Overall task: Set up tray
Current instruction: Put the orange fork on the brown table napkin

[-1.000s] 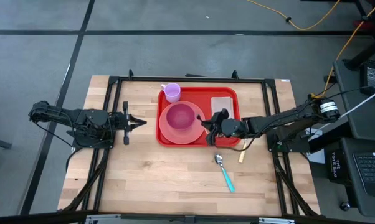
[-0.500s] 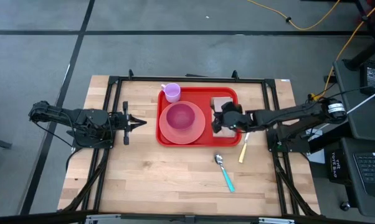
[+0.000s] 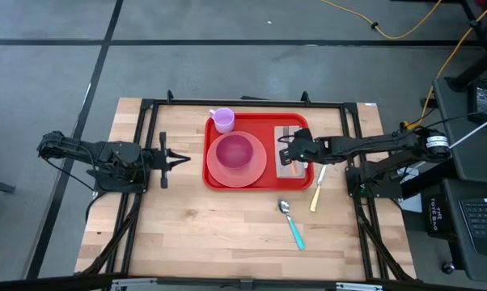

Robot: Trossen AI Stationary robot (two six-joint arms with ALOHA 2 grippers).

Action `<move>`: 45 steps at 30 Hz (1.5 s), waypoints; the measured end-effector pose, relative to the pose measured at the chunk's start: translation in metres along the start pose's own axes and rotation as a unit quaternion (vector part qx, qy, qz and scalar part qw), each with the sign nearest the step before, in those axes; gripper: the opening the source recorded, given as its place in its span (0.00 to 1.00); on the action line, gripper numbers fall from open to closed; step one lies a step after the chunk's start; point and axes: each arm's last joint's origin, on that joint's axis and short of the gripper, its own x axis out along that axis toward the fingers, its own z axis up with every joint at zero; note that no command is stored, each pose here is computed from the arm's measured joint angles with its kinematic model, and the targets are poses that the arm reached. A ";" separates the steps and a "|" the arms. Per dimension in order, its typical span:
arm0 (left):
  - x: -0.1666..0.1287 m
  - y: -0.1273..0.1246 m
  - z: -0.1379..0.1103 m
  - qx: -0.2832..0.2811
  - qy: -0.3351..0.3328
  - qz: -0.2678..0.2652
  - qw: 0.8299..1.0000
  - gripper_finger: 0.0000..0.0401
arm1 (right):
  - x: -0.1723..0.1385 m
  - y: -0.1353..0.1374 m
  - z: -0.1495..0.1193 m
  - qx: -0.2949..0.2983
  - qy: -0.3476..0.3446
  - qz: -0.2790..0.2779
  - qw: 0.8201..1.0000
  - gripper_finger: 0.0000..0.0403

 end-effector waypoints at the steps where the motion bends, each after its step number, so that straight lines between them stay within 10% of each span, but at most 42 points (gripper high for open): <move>1: 0.000 0.000 0.000 0.017 0.000 0.001 1.000 0.01 | 0.000 -0.001 0.000 0.001 0.004 -0.003 1.000 0.09; 11: 0.000 0.000 0.000 0.044 0.000 0.001 0.999 0.01 | 0.004 -0.009 0.006 0.010 0.001 -0.027 1.000 0.09; 22: 0.000 0.000 0.002 -0.119 -0.011 -0.003 0.993 0.01 | 0.008 -0.009 0.005 0.022 -0.002 -0.037 0.999 0.09; 29: -0.001 -0.003 0.007 -0.100 -0.043 -0.074 0.991 0.01 | 0.024 -0.005 0.002 0.035 0.007 -0.041 0.999 0.09; 45: -0.012 0.007 0.011 -0.125 -0.081 -0.007 0.989 0.00 | 0.042 -0.021 0.018 0.074 0.060 -0.039 0.995 0.09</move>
